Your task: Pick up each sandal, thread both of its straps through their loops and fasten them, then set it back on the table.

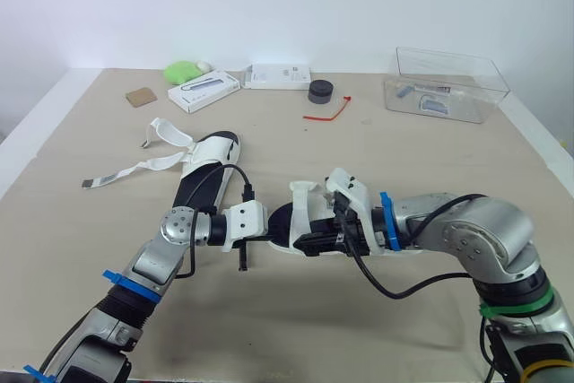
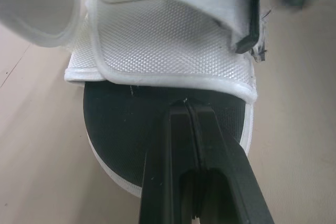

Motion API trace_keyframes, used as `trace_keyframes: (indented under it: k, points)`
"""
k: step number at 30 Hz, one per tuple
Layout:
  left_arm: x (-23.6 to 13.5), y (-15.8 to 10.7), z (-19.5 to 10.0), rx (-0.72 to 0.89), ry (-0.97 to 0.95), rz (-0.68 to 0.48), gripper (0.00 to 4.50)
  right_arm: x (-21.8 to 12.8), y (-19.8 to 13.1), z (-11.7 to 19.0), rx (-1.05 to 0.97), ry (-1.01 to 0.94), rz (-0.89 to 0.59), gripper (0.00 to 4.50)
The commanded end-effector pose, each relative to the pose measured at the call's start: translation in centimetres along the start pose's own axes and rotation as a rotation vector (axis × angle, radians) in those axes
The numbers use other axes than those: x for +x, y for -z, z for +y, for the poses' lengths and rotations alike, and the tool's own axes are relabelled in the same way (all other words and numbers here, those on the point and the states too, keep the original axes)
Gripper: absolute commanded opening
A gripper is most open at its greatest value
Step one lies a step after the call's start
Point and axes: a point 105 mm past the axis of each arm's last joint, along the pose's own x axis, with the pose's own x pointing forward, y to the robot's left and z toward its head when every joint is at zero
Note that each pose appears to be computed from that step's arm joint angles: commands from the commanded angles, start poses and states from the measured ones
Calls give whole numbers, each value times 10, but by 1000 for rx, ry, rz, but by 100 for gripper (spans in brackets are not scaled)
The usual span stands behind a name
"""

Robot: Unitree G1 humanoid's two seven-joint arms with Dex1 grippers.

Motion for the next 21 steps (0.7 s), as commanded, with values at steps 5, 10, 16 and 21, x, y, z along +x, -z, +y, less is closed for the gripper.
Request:
trace_keyframes:
  k: [5,10,16,21]
  points:
    - [2,34,-23,-76,83,119,0,-48,-21,30,-71,-133,-115,436]
    - [1,34,-24,-74,92,121,0,-33,29,50,-26,-149,-11,436]
    - [0,34,-24,-71,101,125,0,-20,37,18,-24,81,-62,436]
    - [-2,34,-24,-70,106,128,0,-19,35,13,-13,113,-79,436]
